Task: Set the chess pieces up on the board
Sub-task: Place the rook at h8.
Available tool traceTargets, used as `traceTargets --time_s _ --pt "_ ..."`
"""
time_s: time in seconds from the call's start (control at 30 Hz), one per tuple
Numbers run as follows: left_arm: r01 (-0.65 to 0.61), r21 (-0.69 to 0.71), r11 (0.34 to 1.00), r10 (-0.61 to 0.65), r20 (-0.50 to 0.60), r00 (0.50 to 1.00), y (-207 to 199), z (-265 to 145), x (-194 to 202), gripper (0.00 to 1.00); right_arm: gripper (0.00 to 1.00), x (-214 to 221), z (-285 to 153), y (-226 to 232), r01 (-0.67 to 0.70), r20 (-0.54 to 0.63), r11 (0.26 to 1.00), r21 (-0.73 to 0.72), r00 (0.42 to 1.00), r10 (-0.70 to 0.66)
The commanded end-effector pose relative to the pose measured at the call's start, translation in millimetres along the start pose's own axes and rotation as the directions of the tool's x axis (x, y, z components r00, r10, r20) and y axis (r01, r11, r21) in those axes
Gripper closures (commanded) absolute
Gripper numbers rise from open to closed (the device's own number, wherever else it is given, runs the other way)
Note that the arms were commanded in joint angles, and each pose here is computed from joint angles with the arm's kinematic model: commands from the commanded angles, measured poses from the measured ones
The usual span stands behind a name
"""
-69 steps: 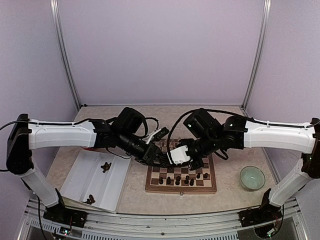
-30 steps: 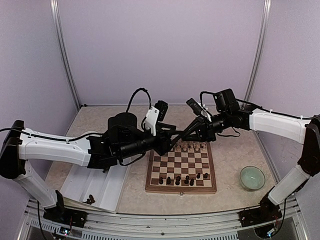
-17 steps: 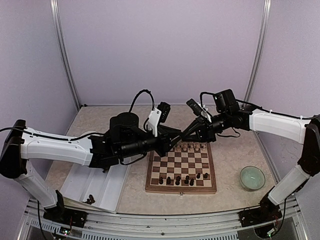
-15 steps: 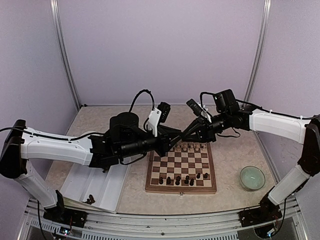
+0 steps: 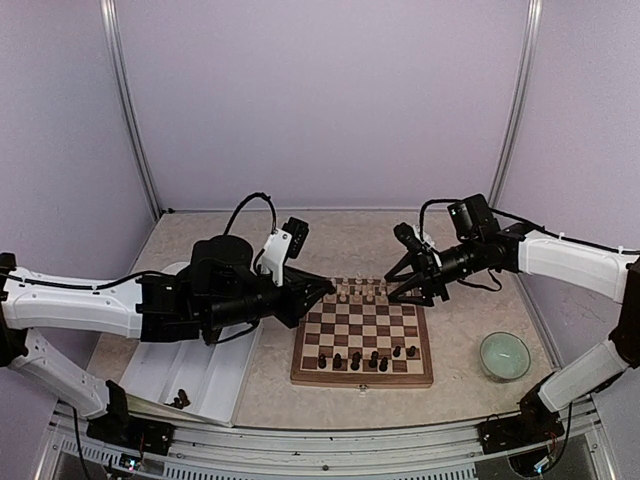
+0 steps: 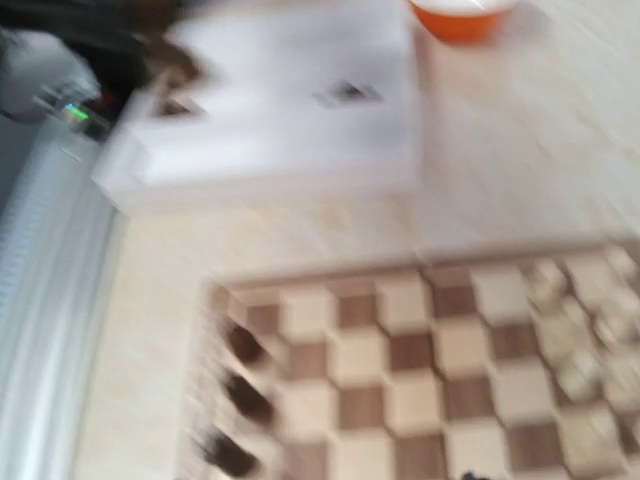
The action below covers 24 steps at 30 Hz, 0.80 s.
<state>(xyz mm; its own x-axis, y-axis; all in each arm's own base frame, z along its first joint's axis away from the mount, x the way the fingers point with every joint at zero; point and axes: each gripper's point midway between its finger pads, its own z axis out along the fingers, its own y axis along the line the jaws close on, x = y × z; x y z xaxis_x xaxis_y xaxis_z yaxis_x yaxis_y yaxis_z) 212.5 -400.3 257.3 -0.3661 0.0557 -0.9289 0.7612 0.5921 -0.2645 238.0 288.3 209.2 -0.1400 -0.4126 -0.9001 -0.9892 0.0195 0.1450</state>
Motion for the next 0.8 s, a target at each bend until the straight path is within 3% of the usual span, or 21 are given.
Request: traceTargets --time_s 0.0,0.13,0.37,0.77 --pt "0.032 -0.150 0.988 -0.057 -0.171 0.984 18 -21 71 0.86 0.41 22 -10 -30 0.090 -0.098 0.981 0.173 0.992 -0.074" --pt "0.027 -0.228 0.973 -0.085 -0.249 0.965 27 -39 115 0.86 0.41 27 -11 -37 0.091 -0.113 0.976 0.199 0.991 -0.069" --pt "0.002 -0.251 0.968 -0.092 -0.347 0.933 34 -44 158 0.85 0.41 36 -8 -41 0.077 -0.132 0.977 0.201 0.990 -0.051" --pt "-0.041 -0.229 0.973 -0.050 -0.380 0.924 35 -16 172 0.85 0.41 39 -8 -41 0.076 -0.140 0.975 0.207 0.989 -0.047"
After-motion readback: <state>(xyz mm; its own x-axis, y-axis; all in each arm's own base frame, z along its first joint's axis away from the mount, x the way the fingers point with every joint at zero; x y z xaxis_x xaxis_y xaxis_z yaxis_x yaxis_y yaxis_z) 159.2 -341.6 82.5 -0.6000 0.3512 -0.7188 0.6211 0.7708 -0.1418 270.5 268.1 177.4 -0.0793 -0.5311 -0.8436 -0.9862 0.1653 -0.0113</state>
